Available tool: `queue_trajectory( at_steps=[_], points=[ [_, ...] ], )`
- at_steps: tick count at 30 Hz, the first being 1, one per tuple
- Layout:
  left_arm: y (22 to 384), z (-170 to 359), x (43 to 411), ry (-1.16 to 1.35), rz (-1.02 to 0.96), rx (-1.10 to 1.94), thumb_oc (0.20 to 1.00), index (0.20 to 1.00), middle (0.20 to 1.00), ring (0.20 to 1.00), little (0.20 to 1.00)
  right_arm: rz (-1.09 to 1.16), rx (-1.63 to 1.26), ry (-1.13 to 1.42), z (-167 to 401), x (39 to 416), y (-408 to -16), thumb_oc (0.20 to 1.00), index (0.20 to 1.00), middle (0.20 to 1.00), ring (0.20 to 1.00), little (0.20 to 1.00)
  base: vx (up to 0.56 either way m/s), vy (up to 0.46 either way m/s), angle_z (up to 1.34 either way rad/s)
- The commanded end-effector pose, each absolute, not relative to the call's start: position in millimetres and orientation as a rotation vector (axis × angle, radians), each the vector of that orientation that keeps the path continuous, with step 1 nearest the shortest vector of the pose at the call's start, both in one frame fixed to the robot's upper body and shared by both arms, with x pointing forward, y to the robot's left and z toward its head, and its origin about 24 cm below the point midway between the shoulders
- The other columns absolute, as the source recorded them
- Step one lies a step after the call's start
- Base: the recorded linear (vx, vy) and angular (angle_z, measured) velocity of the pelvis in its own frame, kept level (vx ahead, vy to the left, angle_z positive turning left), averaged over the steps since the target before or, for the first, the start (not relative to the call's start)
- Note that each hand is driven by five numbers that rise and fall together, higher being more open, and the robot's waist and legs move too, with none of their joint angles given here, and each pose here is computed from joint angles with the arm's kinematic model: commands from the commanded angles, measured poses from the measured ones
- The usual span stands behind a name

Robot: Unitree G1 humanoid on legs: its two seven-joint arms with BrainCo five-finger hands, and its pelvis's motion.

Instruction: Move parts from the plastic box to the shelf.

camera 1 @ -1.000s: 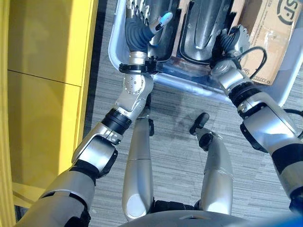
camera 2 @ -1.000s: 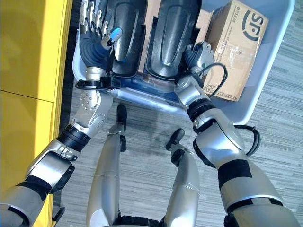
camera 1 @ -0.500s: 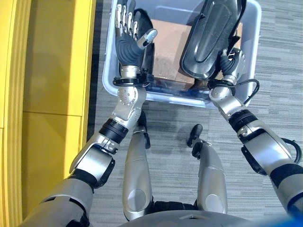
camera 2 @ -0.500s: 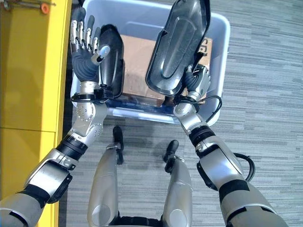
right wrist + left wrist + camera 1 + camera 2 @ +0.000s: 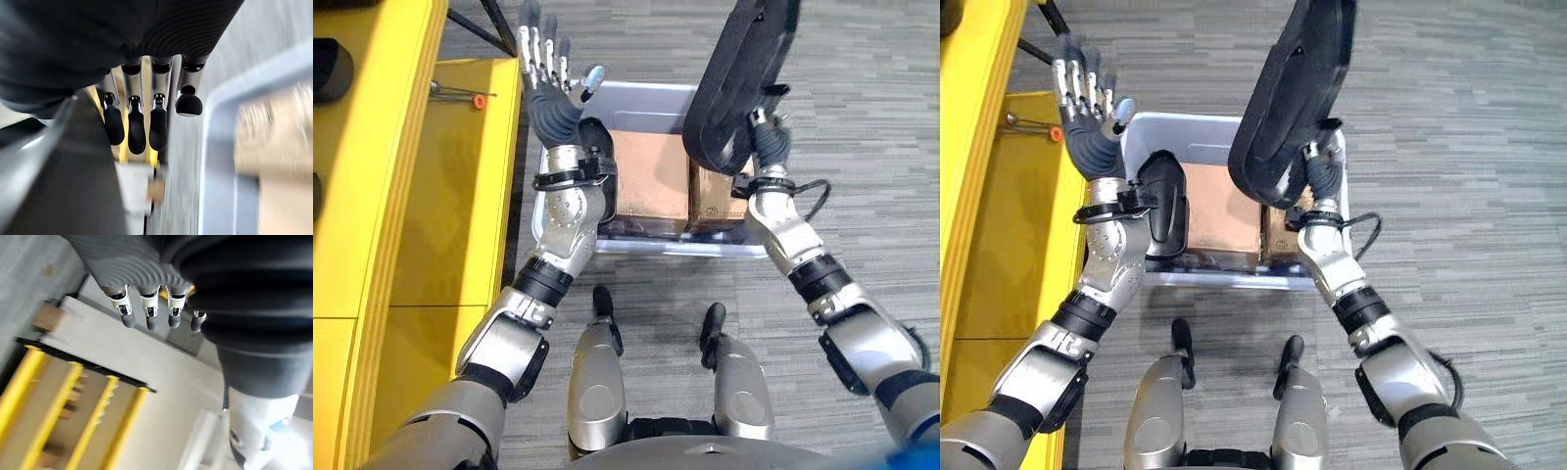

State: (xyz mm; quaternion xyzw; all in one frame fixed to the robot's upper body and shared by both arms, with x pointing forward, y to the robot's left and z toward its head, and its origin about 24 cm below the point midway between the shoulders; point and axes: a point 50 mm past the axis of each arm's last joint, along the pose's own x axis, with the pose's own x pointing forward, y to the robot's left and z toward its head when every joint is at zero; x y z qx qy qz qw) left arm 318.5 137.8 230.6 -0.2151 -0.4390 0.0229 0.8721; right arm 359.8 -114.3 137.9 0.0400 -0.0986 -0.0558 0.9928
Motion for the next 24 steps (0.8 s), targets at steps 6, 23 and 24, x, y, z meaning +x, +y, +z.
queue_trajectory(
  at_steps=[6,23,24],
  points=[
    [130.4,229.3,297.8,-0.95,0.031,-0.403,1.0,1.0,1.0,1.0,1.0,0.258,0.132,-0.297,149.5,330.1,-79.5,0.2,0.2,0.2,0.2,0.2,0.02,0.128,0.05],
    [185.8,155.0,227.4,-0.724,-0.311,-0.394,1.0,1.0,1.0,1.0,1.0,0.07,0.13,-0.199,87.6,269.6,-149.0,0.2,0.2,0.2,0.2,0.2,0.0,0.013,0.21],
    [185.6,153.4,226.5,-0.718,-0.312,-0.4,1.0,1.0,1.0,1.0,1.0,0.068,0.133,-0.193,86.3,269.6,-150.8,0.2,0.2,0.2,0.2,0.2,0.04,-0.113,1.28]
  ],
)
